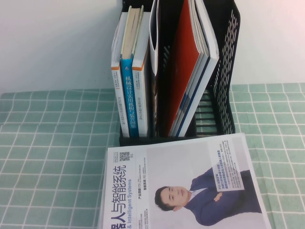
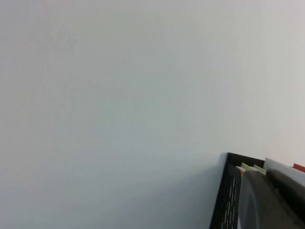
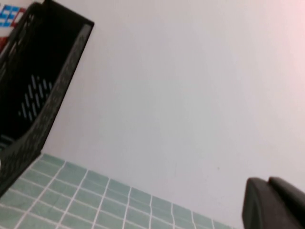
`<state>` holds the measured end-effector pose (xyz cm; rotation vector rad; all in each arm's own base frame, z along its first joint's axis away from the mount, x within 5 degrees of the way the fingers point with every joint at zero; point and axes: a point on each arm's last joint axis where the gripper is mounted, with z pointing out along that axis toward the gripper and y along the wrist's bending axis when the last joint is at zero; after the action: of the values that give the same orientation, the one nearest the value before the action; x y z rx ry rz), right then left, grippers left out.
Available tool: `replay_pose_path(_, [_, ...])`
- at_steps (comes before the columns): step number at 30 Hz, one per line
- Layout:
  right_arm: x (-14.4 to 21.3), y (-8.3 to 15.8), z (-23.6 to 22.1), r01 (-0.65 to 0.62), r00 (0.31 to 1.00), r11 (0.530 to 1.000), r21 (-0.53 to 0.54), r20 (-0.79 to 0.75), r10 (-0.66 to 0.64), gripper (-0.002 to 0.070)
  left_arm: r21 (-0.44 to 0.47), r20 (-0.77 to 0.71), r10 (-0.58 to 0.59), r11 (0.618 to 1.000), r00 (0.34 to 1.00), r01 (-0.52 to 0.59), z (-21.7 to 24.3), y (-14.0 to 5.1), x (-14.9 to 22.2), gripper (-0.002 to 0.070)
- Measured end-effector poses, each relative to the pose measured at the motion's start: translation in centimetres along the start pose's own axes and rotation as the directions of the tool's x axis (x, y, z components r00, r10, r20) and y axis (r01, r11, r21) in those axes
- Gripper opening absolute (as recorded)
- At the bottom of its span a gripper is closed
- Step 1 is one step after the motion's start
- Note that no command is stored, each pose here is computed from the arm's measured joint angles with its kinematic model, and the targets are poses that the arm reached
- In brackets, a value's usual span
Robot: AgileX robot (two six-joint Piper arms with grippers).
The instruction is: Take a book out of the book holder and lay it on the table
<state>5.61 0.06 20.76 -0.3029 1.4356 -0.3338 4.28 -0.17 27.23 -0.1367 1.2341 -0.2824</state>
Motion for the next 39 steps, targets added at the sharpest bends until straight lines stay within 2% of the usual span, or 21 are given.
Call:
replay_pose_path(5, [-0.9, -0.1, 0.0, -0.012, 0.995, 1.000, 0.007, 0.096, 0.012, -0.0002, -0.012, -0.058, -0.037, 0.999, 0.998, 0.036, 0.5, -0.1, -0.2, -0.0001])
replay_pose_path(11, [-2.5, -0.3, -0.4, -0.136, 0.951, 0.991, -0.002, 0.280, 0.131, -0.0002, -0.048, -0.244, -0.069, 0.997, 0.967, 0.059, 2.6, -1.3, -3.3, -0.0001])
replay_pose_path(14, [-3.4, -1.0, -0.4, -0.224, 0.942, 0.975, 0.005, 0.256, 0.215, -0.0002, -0.051, -0.362, -0.077, 0.997, 0.929, 0.062, 4.3, -2.3, -5.4, -0.0001])
replay_pose_path(17, [-4.9, -2.2, -0.6, -0.284, 0.947, 0.959, 0.025, 0.162, 0.276, -0.0002, -0.007, -0.489, -0.056, 0.998, 0.870, 0.060, 6.7, -3.5, -7.0, -0.0001])
replay_pose_path(21, [-7.5, -3.6, -0.6, -0.320, 0.946, 0.947, 0.041, 0.077, 0.316, -0.0002, 0.116, -0.603, -0.036, 0.984, 0.797, 0.132, 10.4, -5.4, -8.2, -0.0001])
replay_pose_path(25, [-9.1, -4.3, 1.0, -0.301, 0.953, 0.953, 0.038, 0.005, 0.301, -0.0002, 0.242, -0.630, -0.022, 0.944, 0.777, 0.223, 14.7, -6.9, -7.9, -0.0001])
replay_pose_path(28, [-9.1, -4.3, 3.1, -0.282, 0.959, 0.959, 0.023, -0.037, 0.282, -0.0002, 0.268, -0.651, -0.019, 0.929, 0.759, 0.253, 18.0, -7.0, -6.7, -0.0001])
replay_pose_path(33, [-8.6, -3.4, 6.7, -0.289, 0.956, 0.956, -0.051, -0.061, 0.286, -0.0002, 0.313, -0.663, 0.038, 0.921, 0.747, 0.231, 21.9, -8.6, -4.3, -0.0001])
replay_pose_path(36, [-9.0, -2.1, 8.5, -0.276, 0.960, 0.947, -0.162, -0.009, 0.279, -0.0002, 0.360, -0.656, 0.089, 0.910, 0.750, 0.206, 23.3, -10.8, -2.7, -0.0001])
replay_pose_path(39, [-9.3, -0.5, 10.5, -0.284, 0.954, 0.909, -0.306, 0.006, 0.300, -0.0002, 0.390, -0.638, 0.099, 0.897, 0.763, 0.210, 24.1, -13.4, -1.5, -0.0001])
